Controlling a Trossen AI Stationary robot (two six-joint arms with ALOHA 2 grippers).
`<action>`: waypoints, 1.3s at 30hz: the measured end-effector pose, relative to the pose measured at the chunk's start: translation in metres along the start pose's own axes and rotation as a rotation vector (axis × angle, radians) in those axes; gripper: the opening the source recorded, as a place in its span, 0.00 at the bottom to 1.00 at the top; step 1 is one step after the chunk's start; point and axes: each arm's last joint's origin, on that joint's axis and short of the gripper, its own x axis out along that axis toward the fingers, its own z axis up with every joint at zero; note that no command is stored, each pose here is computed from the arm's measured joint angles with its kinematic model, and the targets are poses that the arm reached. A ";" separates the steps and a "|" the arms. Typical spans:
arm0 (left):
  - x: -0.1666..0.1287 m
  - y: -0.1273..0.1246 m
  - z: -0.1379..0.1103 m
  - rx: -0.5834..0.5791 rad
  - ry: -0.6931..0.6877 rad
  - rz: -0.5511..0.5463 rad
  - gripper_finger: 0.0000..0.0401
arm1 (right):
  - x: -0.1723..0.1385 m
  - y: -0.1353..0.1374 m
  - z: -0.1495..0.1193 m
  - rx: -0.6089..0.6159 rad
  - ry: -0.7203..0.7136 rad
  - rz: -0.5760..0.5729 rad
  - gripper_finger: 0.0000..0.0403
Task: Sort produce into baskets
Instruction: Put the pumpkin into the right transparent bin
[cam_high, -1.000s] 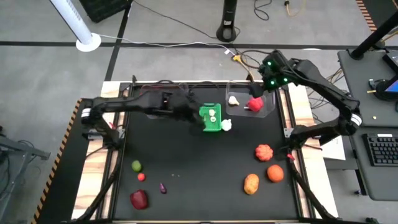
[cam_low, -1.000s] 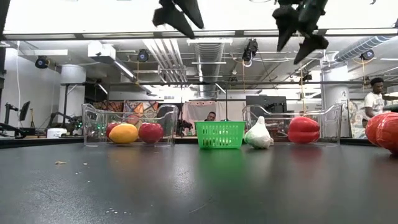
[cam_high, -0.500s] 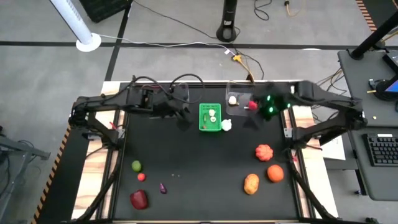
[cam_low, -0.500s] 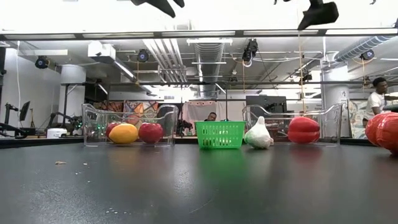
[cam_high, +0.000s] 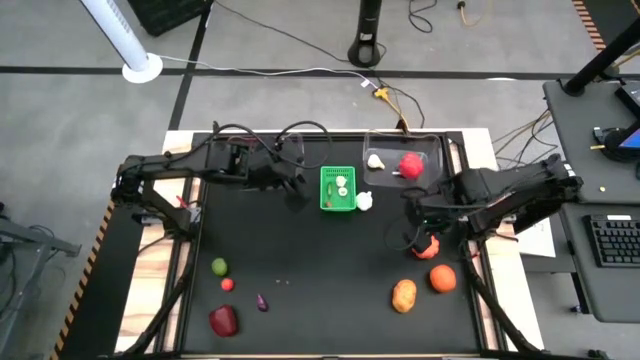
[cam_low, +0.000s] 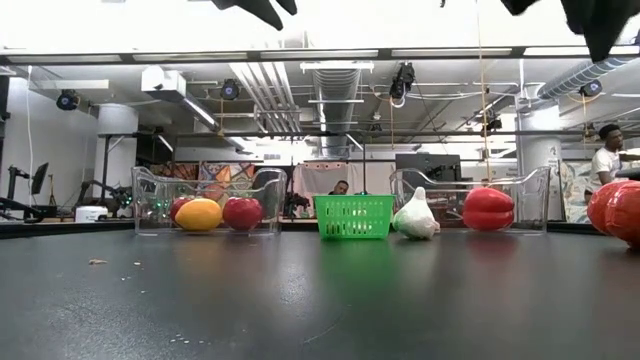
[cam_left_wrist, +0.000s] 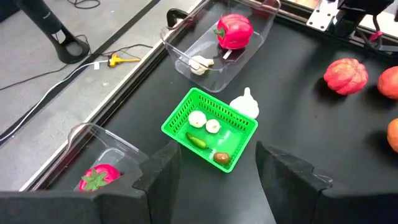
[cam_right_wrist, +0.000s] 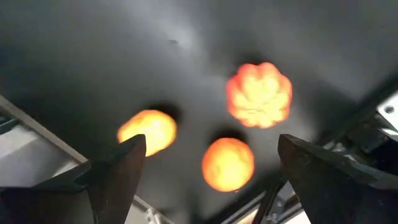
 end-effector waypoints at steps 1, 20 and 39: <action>0.000 0.000 0.000 0.000 0.000 0.000 0.47 | 0.005 -0.003 0.000 0.017 0.004 -0.020 0.89; 0.001 0.000 -0.005 0.024 0.032 0.010 0.47 | 0.111 -0.037 -0.003 0.095 0.053 -0.146 0.89; 0.002 0.000 -0.006 0.004 0.040 0.014 0.47 | 0.140 -0.047 -0.004 0.102 0.039 -0.136 0.89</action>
